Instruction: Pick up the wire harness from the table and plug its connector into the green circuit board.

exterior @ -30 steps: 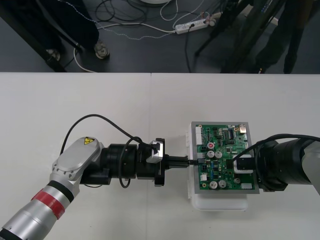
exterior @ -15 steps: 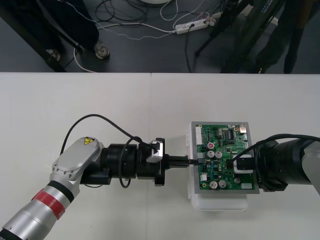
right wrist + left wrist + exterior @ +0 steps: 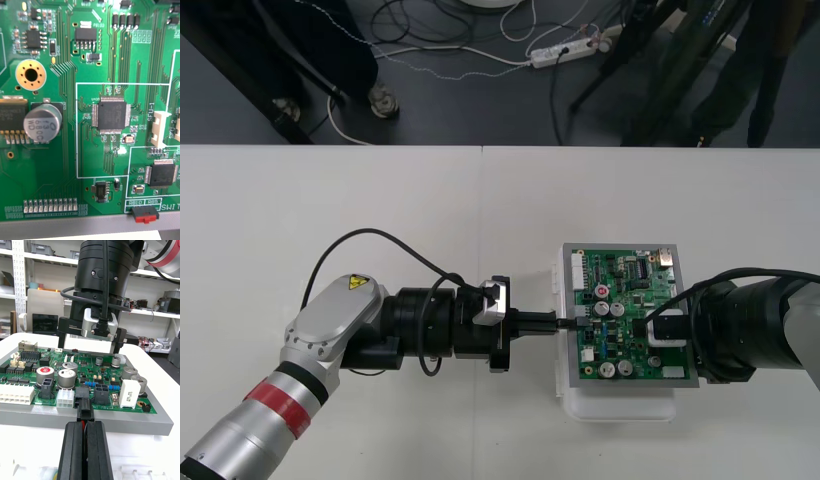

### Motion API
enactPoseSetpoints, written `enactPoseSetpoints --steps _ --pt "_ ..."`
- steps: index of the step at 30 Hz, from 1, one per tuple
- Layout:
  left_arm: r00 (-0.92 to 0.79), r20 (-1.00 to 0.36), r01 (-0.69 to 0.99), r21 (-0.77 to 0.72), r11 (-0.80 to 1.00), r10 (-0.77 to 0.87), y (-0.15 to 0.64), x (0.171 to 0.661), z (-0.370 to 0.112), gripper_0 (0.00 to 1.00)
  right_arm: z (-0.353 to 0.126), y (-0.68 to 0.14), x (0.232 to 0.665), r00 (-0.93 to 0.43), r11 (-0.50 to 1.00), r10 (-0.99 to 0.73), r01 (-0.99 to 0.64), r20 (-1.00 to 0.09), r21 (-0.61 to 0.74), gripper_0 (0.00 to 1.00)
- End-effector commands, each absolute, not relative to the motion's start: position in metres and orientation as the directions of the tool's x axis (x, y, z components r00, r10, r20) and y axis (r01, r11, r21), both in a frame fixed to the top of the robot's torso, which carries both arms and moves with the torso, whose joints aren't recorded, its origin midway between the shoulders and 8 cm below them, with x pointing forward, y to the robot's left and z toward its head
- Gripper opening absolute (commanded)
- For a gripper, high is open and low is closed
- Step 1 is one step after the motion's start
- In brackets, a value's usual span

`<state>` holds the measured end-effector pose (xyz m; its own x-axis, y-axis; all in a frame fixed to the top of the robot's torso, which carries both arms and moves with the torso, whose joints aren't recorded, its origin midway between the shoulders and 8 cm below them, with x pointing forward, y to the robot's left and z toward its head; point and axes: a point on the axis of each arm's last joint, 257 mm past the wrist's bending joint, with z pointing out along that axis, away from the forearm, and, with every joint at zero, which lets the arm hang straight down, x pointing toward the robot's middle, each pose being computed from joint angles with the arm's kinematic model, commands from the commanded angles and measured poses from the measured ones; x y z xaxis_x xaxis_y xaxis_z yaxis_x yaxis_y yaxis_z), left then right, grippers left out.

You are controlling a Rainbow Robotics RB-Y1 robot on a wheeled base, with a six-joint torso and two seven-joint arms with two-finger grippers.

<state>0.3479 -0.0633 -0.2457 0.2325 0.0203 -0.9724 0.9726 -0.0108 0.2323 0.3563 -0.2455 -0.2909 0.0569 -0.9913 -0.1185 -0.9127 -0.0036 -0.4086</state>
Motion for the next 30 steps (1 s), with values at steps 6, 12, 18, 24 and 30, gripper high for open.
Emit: enactPoseSetpoints --steps 6,12,18,24,30 --pt "0.300 -0.953 0.954 0.301 -0.006 -0.033 -0.097 0.351 -0.219 0.00 -0.283 -0.229 0.355 0.061 0.010 -0.986 -0.906 -0.152 -0.423 1.00" --pt "0.299 -0.954 0.954 0.300 -0.008 -0.031 -0.098 0.350 -0.220 0.00 -0.283 -0.229 0.355 0.060 0.010 -0.987 -0.906 -0.151 -0.424 1.00" --pt "0.303 -0.952 0.953 0.304 -0.011 -0.033 -0.100 0.349 -0.219 0.00 -0.283 -0.229 0.355 0.060 0.010 -0.987 -0.905 -0.150 -0.424 1.00" --pt "0.308 -0.950 0.951 0.309 -0.019 -0.040 -0.104 0.347 -0.217 0.00 -0.283 -0.229 0.355 0.060 0.009 -0.987 -0.906 -0.150 -0.423 1.00" --pt "0.311 -0.949 0.949 0.313 -0.037 -0.050 -0.106 0.340 -0.217 0.00 -0.283 -0.230 0.355 0.061 0.007 -0.987 -0.906 -0.147 -0.423 1.00"
